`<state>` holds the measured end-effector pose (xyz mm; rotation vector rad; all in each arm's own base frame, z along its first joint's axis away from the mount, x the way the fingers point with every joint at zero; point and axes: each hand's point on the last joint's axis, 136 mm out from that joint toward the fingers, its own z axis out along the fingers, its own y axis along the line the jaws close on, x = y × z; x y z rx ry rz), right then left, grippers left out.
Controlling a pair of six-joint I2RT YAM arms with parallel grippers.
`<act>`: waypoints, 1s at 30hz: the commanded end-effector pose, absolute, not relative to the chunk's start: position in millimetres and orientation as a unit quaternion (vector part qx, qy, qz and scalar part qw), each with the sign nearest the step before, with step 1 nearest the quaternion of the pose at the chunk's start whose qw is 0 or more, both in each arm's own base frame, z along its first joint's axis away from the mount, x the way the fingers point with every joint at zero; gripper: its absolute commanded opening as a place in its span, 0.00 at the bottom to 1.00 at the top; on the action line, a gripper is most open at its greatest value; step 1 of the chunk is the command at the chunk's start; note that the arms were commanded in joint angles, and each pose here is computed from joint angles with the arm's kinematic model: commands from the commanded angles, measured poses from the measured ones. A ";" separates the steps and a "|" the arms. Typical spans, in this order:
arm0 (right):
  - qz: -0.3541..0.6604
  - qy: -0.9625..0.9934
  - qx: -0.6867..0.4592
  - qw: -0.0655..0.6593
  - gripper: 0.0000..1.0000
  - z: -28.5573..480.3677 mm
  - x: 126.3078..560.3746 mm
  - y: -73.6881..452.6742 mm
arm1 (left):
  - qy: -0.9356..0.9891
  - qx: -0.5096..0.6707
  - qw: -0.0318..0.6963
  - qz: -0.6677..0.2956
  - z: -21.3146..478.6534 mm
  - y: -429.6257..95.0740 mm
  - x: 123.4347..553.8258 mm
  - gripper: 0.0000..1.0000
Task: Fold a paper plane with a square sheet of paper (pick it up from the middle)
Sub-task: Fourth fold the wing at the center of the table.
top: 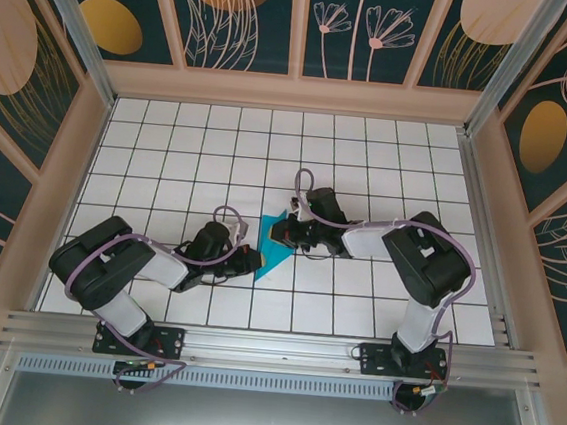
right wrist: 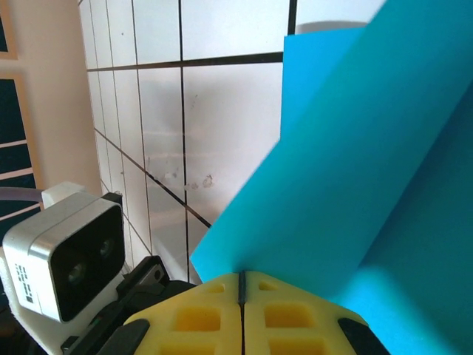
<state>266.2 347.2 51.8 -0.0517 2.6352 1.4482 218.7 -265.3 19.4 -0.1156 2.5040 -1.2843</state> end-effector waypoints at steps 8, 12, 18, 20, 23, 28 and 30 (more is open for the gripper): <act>0.472 0.878 -0.012 0.079 0.07 51.5 268.7 339.4 | 0.878 -0.076 0.144 -0.449 11.0 -261.5 219.4 0.01; 0.460 0.881 -0.002 0.112 0.06 59.8 268.1 324.5 | 0.883 -0.067 0.144 -0.442 9.9 -261.6 219.4 0.01; 0.420 0.900 0.026 0.110 0.05 33.5 270.2 305.9 | 0.888 -0.039 0.146 -0.435 12.2 -265.9 221.7 0.00; 0.407 0.908 0.034 0.090 0.04 20.2 271.1 303.8 | 0.887 -0.034 0.147 -0.437 13.5 -267.9 222.5 0.00; 0.379 0.920 0.050 0.087 0.04 9.0 271.3 296.0 | 0.885 -0.023 0.143 -0.443 14.1 -272.3 222.7 0.00; 0.329 0.939 0.077 0.070 0.01 -10.0 261.2 276.2 | 0.885 -0.011 0.139 -0.445 12.5 -278.6 225.9 0.01; 0.331 0.937 0.088 0.068 0.01 -9.9 255.2 271.6 | 0.883 -0.005 0.137 -0.449 14.3 -282.5 227.6 0.01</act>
